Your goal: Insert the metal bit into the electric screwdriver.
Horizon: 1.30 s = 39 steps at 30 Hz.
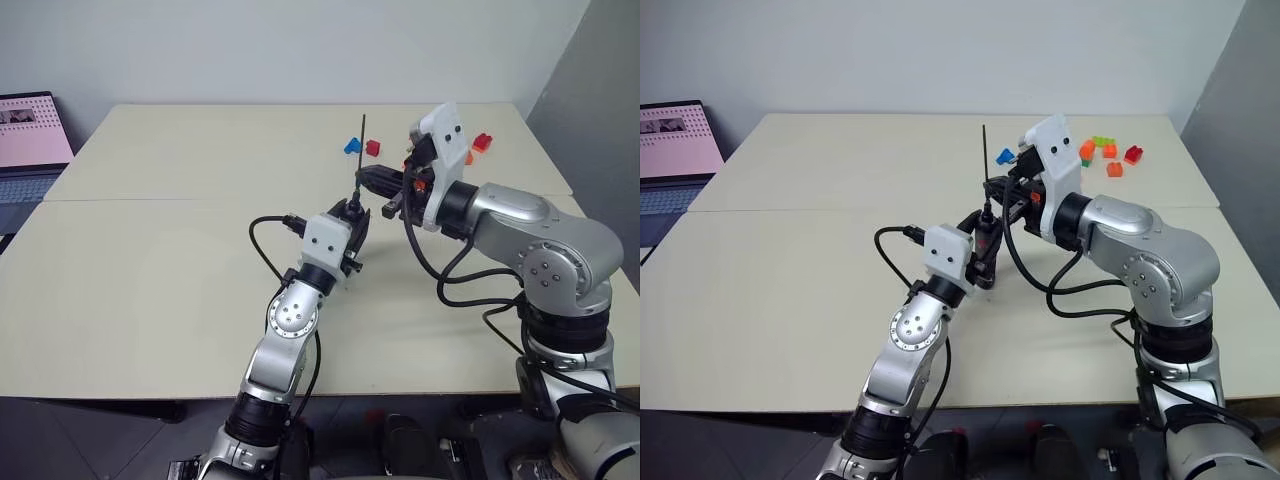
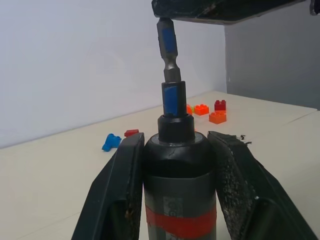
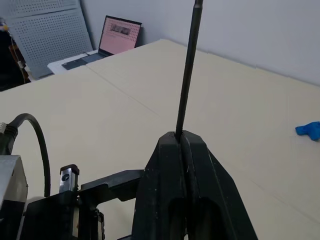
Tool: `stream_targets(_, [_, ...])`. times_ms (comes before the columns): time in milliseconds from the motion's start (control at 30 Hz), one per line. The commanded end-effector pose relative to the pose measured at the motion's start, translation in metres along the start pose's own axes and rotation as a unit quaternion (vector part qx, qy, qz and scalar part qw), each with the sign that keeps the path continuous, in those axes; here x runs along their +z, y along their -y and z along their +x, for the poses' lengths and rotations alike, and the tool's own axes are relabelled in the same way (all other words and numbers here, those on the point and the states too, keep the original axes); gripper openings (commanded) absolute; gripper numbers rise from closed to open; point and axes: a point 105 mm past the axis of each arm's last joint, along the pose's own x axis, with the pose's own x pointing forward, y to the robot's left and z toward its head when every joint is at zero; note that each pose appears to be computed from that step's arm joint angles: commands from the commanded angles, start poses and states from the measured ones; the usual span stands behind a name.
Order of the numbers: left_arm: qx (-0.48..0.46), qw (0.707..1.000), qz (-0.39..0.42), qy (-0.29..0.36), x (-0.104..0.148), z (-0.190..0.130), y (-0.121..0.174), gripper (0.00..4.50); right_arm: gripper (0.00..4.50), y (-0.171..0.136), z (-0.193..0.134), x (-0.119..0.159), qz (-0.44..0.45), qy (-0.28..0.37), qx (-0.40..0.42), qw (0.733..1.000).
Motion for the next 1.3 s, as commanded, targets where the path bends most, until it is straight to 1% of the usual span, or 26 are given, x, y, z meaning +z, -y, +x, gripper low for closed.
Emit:
stream_targets(33, [0.034,0.999,0.015,0.006,0.004,-0.010,-0.020,1.64,0.00,0.023,-0.008,0.015,-0.004,0.026,-0.060,0.998])
stream_targets(200, [0.036,0.999,0.018,-0.001,0.001,-0.014,-0.023,1.64,0.00,0.022,-0.008,0.022,-0.017,0.044,-0.062,0.997])
stream_targets(467, [0.039,0.999,0.022,-0.005,0.000,-0.013,-0.025,1.64,0.00,0.013,-0.006,0.027,0.001,0.070,-0.044,0.997])
stream_targets(633, [0.043,0.999,0.021,-0.006,0.000,-0.012,-0.025,1.64,0.00,-0.003,0.000,0.028,0.011,0.092,-0.046,0.995])
stream_targets(800, [0.046,0.999,0.020,-0.006,0.000,-0.012,-0.025,1.64,0.00,-0.010,0.001,0.027,0.007,0.107,-0.064,0.992])
stream_targets(1000, [0.046,0.999,0.021,-0.006,0.000,-0.011,-0.025,1.64,0.00,-0.018,0.003,0.025,0.016,0.114,-0.074,0.991])
stream_targets(1300, [0.044,0.999,0.022,-0.006,0.000,-0.010,-0.024,1.64,0.00,-0.031,0.006,0.018,0.018,0.104,-0.060,0.993])
